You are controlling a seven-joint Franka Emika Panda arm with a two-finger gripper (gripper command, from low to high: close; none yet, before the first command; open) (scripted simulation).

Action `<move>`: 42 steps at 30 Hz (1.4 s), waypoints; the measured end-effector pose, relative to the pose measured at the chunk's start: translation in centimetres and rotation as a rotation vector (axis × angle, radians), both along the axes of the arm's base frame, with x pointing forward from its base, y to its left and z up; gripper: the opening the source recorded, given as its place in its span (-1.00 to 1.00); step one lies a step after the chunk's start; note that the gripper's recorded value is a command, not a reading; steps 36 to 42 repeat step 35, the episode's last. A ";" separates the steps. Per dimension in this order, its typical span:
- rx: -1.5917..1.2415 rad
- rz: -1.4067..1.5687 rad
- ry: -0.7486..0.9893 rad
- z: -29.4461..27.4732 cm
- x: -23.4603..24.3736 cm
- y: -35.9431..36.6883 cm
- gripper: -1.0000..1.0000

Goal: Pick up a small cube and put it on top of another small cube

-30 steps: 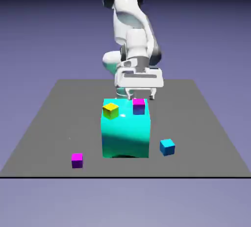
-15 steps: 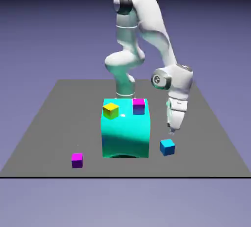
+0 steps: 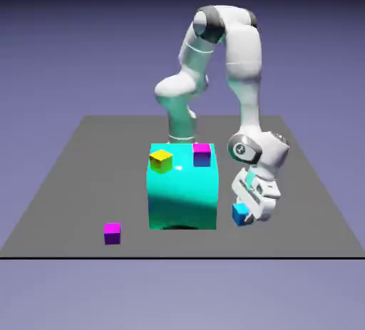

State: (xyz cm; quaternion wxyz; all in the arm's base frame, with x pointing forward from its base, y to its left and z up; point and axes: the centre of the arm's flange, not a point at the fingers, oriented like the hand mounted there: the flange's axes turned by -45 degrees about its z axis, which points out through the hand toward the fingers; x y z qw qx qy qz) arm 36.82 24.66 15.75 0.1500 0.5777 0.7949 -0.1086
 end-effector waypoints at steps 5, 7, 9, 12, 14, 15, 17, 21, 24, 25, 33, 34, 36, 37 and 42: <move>0.000 -0.039 -0.001 4.4 0.2 0.2 -1.00; -0.001 -0.118 -0.006 7.1 1.3 -0.9 -1.00; -0.002 -0.199 -0.009 10.0 2.3 -2.3 -1.00; -0.002 -0.314 -0.011 14.3 3.1 -4.6 -1.00; -0.001 -0.385 -0.011 17.2 3.2 -6.1 -1.00; -0.001 -0.421 -0.010 18.6 3.2 -6.9 -1.00; 0.000 -0.494 -0.008 21.5 2.9 -8.6 -1.00; 0.002 -0.634 -0.001 27.1 1.5 -12.0 -1.00; 0.002 -0.691 0.002 29.4 0.5 -13.3 -1.00; 0.002 -0.691 0.002 27.8 0.5 -13.7 -1.00; 0.000 -0.691 -0.001 25.9 0.4 -14.2 1.00; 0.001 -0.691 0.000 27.5 0.5 -13.8 1.00; 0.001 -0.690 0.001 29.1 0.5 -13.4 1.00; 0.001 -0.690 0.001 29.1 0.5 -13.4 1.00; 0.001 -0.690 0.001 29.1 0.5 -13.4 1.00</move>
